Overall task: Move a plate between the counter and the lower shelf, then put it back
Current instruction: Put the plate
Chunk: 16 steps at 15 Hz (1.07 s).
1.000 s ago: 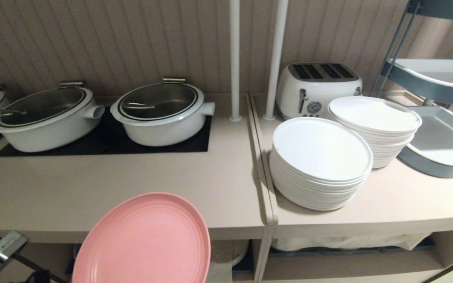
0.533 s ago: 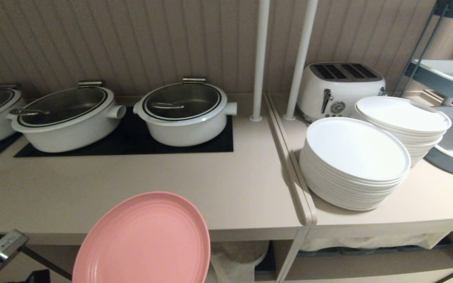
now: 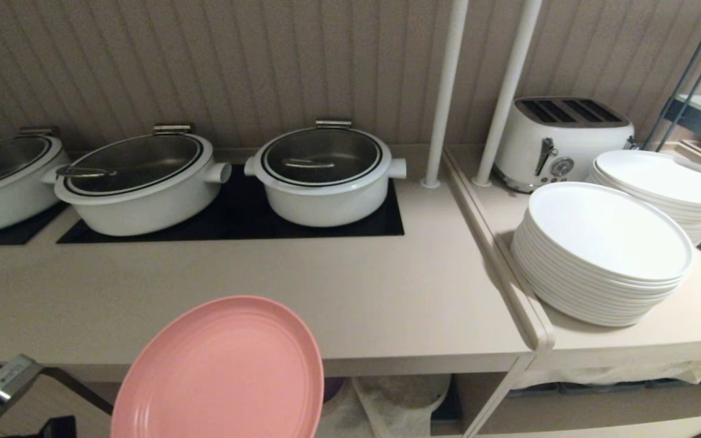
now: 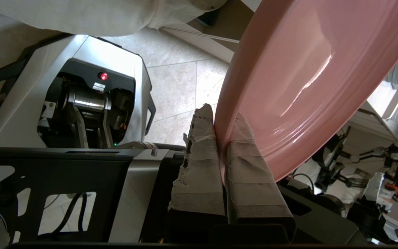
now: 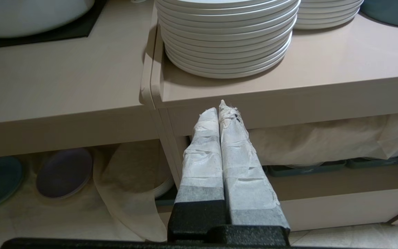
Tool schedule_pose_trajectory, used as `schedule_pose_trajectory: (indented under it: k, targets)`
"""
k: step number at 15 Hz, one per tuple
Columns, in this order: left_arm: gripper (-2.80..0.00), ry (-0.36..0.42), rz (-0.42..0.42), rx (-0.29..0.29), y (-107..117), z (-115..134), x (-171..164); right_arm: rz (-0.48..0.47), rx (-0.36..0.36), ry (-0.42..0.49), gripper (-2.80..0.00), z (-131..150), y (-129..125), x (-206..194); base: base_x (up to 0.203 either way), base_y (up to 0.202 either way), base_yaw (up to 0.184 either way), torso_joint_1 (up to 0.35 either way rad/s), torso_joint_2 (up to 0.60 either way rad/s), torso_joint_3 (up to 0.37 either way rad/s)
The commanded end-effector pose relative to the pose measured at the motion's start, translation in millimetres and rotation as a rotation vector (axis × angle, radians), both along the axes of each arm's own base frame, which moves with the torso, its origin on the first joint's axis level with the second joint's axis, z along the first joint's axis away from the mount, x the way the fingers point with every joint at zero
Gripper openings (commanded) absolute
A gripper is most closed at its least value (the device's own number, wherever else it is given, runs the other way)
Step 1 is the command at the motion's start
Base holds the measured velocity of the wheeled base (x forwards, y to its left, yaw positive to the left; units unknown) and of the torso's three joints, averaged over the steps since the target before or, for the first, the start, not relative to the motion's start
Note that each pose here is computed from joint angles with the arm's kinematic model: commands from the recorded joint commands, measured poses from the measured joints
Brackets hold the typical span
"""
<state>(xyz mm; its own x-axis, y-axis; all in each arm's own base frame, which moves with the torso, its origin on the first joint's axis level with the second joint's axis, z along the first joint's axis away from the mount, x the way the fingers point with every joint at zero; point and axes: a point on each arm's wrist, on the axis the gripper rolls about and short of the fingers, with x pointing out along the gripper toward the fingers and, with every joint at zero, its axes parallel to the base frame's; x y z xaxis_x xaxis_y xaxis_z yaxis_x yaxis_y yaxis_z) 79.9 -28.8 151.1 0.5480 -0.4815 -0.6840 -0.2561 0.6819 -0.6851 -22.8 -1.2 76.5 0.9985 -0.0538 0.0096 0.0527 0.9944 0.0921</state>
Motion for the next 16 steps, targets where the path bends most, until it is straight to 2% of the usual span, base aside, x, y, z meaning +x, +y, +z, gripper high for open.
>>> schedule_pose_trajectory:
  k: [1, 10, 16]
  targets:
    - [-2.8, -0.001, 0.0, -0.005, -0.1, 0.6, -0.1, 0.0, 0.0, -0.001, -2.8, 0.1, 0.0, 0.0, 0.0, 0.0, 0.0, 0.0, 0.0, 0.0]
    - [-2.8, -0.043, -0.009, -0.011, -1.9, 13.2, 5.9, 0.0, 0.0, -0.001, -2.8, 0.1, 0.0, 0.0, 0.0, 0.0, 0.0, 0.0, 0.0, 0.0]
    - [-2.8, -0.014, -0.069, 0.063, -11.7, 22.0, 45.4, 0.0, 0.0, -0.001, -2.8, 0.1, 0.0, 0.0, 0.0, 0.0, 0.0, 0.0, 0.0, 0.0]
